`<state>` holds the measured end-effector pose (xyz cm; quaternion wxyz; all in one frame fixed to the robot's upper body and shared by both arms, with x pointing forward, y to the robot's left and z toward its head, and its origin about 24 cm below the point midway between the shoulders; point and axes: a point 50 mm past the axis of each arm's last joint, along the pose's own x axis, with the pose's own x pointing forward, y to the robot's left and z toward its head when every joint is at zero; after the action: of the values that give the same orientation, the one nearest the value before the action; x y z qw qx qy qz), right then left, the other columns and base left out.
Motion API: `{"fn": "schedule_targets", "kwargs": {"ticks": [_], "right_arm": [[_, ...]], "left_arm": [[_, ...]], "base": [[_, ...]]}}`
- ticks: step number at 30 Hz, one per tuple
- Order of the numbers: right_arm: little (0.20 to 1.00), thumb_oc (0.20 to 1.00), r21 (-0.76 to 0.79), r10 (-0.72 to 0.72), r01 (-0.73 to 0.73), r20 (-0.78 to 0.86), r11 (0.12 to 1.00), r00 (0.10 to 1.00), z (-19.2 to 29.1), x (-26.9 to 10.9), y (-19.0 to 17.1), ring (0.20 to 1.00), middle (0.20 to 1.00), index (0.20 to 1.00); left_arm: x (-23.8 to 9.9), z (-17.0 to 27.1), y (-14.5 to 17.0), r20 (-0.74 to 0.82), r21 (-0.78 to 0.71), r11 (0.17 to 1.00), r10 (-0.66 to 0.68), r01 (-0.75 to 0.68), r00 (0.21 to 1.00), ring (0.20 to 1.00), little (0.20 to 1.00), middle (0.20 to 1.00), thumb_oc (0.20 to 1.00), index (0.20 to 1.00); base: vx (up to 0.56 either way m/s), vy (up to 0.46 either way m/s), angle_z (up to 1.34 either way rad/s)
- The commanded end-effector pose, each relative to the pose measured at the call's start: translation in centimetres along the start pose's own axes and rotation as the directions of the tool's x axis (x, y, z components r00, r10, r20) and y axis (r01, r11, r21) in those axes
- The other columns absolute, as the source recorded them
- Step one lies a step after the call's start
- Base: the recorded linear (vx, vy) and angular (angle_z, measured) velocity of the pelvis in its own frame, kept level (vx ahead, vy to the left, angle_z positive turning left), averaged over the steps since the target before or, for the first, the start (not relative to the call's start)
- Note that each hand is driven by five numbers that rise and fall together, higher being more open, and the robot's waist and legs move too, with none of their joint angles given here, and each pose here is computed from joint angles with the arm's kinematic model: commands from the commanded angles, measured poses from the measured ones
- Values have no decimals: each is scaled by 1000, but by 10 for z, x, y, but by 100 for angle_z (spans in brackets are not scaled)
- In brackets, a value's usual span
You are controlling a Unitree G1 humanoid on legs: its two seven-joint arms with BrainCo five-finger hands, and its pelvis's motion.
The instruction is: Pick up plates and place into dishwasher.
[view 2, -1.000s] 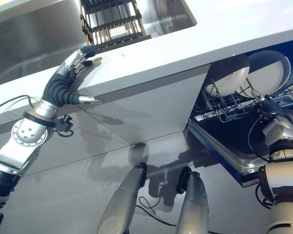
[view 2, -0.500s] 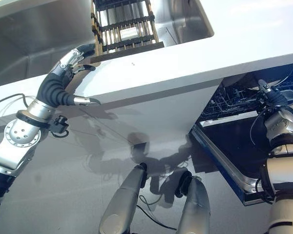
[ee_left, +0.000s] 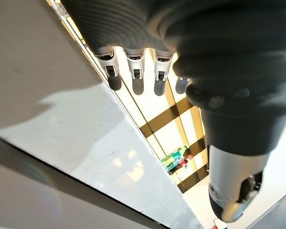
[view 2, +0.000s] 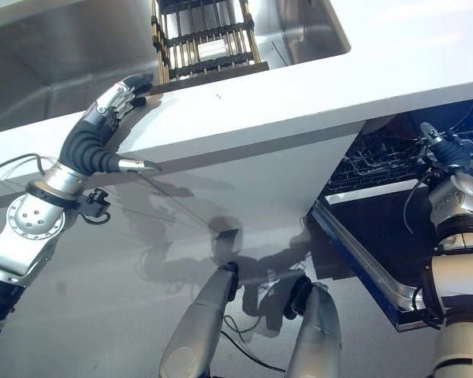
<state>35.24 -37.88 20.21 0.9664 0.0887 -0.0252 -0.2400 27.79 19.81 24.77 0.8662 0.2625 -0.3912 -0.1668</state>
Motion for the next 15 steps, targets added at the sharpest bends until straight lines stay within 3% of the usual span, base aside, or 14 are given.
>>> {"fn": "schedule_targets", "kwargs": {"ticks": [1, 10, 15], "right_arm": [[1000, 1000, -102, 24, -13, 107, 995, 994, 8, -4, 7, 1000, 1000, 1000], [1000, 1000, -255, -159, 212, 213, 943, 964, -45, -39, -13, 1000, 1000, 1000], [1000, 1000, -282, -236, 286, 197, 916, 952, -73, -61, -42, 1000, 1000, 1000]], "left_arm": [[3, 13, -1, 82, -28, 997, 73, -70, 994, 1000, 1000, 1000, 1000, 1000], [-3, 0, -24, 10, -37, 988, 150, -149, 989, 1000, 1000, 1000, 1000, 1000], [-8, -2, -35, 11, -50, 982, 181, -181, 983, 1000, 1000, 1000, 1000, 1000]], "base": [[-60, 202, -15], [-33, 216, -22], [-36, 126, -19]]}}
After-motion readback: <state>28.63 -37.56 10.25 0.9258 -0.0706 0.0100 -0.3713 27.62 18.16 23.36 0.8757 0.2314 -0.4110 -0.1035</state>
